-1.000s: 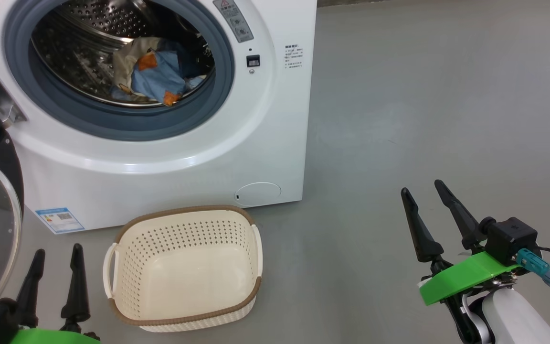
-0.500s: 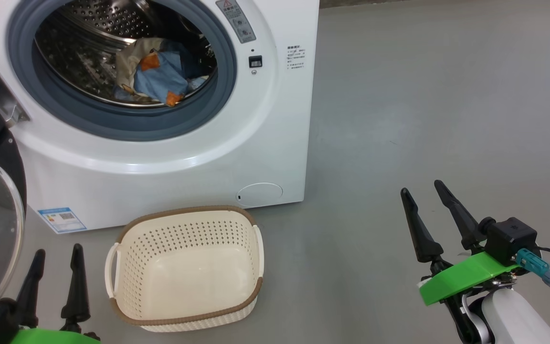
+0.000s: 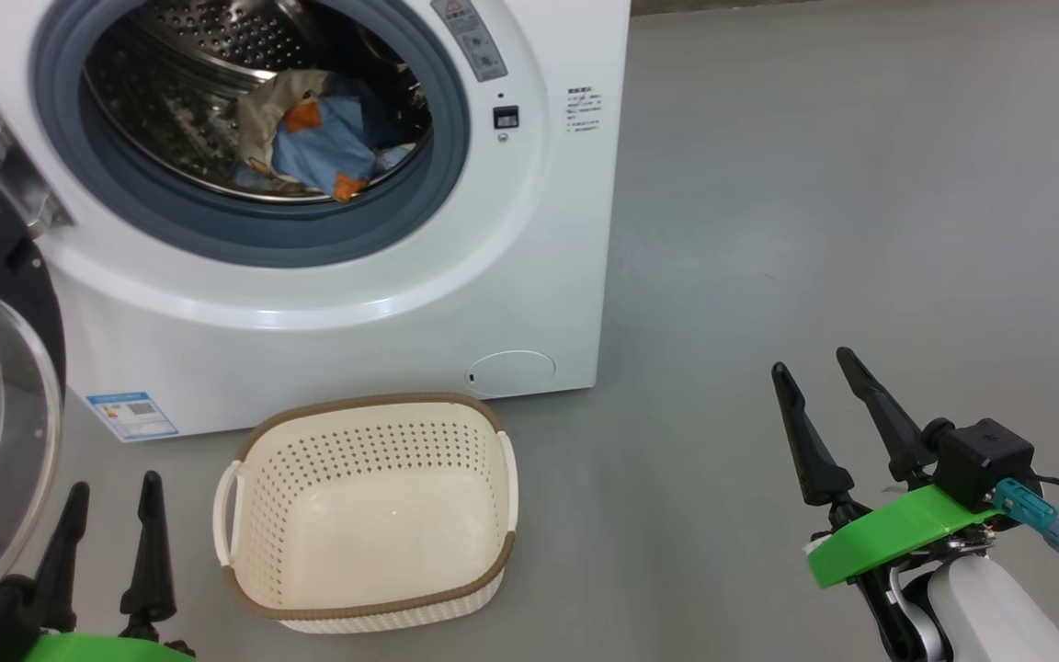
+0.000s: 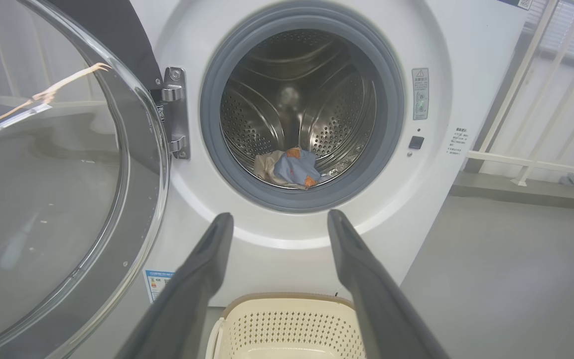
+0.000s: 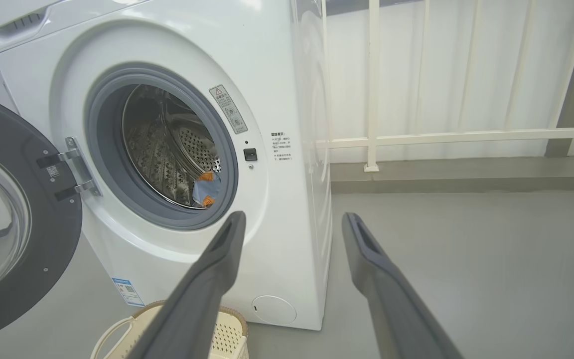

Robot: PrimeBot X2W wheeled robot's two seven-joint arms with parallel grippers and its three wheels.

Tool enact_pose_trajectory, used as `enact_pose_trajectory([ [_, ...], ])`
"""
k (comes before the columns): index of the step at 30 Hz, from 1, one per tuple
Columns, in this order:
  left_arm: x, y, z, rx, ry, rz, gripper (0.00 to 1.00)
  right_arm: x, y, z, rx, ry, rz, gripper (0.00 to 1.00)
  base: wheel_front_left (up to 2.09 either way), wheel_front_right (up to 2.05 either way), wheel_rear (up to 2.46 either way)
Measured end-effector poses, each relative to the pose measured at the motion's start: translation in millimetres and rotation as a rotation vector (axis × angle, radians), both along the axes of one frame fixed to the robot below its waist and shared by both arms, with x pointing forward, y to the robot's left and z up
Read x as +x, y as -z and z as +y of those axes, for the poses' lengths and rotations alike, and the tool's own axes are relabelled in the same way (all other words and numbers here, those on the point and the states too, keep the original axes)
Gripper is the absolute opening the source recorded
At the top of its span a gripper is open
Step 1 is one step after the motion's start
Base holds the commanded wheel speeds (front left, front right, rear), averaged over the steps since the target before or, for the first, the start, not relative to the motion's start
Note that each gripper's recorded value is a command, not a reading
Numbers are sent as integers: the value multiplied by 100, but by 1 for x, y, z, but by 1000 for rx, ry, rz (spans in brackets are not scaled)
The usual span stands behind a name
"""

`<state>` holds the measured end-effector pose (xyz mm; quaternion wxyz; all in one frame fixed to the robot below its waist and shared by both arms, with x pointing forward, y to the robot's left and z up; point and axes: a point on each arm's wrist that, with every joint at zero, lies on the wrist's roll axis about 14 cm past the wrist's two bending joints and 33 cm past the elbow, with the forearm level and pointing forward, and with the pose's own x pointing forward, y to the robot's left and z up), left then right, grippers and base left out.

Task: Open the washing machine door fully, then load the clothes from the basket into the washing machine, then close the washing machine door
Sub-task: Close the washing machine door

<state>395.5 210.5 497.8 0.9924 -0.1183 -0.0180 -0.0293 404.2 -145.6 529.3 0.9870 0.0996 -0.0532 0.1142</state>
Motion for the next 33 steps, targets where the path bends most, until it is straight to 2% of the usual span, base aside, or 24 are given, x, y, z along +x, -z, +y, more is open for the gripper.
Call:
enact_pose_trajectory([
  [14,-25,4,37,11,-131,14,100,10,1,37,8,-100,3,100,0,0,0],
  [33,-93,-1,107,44,-376,9,100,19,3,130,19,-348,19,100,0,0,0],
])
